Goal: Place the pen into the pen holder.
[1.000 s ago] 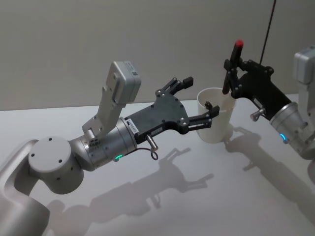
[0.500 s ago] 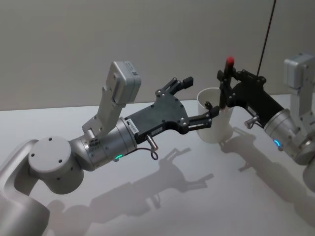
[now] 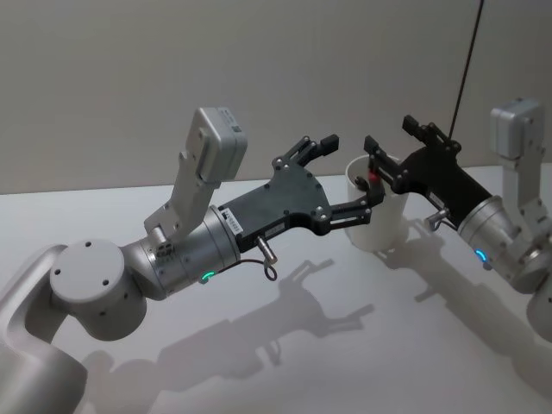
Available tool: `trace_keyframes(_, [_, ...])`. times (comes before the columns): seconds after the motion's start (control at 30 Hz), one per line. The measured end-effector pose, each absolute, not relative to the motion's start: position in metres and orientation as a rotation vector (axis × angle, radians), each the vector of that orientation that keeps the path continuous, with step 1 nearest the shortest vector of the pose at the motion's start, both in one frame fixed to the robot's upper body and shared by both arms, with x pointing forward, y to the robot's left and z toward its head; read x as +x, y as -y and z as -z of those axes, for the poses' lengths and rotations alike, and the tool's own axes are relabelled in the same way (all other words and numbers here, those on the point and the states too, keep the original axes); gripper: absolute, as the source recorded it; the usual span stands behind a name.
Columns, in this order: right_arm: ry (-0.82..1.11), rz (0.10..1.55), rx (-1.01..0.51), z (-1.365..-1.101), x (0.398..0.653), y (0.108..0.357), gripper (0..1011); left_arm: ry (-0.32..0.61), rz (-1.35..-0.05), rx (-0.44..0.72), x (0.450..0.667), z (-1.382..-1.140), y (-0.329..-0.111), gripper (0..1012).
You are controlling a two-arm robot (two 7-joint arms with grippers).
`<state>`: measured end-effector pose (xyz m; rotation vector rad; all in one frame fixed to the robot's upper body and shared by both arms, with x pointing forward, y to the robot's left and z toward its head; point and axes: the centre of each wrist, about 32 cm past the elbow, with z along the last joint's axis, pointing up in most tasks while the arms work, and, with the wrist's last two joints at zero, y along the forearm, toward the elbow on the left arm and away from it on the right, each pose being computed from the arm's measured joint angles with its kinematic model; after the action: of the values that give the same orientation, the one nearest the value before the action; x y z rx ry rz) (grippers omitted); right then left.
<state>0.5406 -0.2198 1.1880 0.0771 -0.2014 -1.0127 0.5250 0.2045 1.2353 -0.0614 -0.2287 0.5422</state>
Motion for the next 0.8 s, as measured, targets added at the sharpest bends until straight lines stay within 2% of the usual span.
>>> trace_keyframes(0.07, [0.200, 1.012, 0.076, -1.188, 0.541, 0.220, 779, 0.229, -0.542, -0.061, 0.525, -1.235, -0.205, 1001])
trace_keyframes(0.27, [0.196, 1.012, 0.078, -1.187, 0.540, 0.220, 914, 0.229, -0.542, -0.061, 0.525, -1.235, -0.205, 1001])
trace_keyframes(0.3, [0.195, 1.012, 0.081, -1.188, 0.540, 0.220, 968, 0.229, -0.542, -0.061, 0.525, -1.235, -0.205, 1001])
trace_keyframes(0.37, [0.194, 1.013, 0.086, -1.189, 0.540, 0.221, 996, 0.229, -0.542, -0.061, 0.525, -1.235, -0.205, 1001])
trace_keyframes(0.8, [0.185, 1.038, 0.145, -1.201, 0.533, 0.235, 1001, 0.229, -0.542, -0.061, 0.525, -1.235, -0.205, 1001])
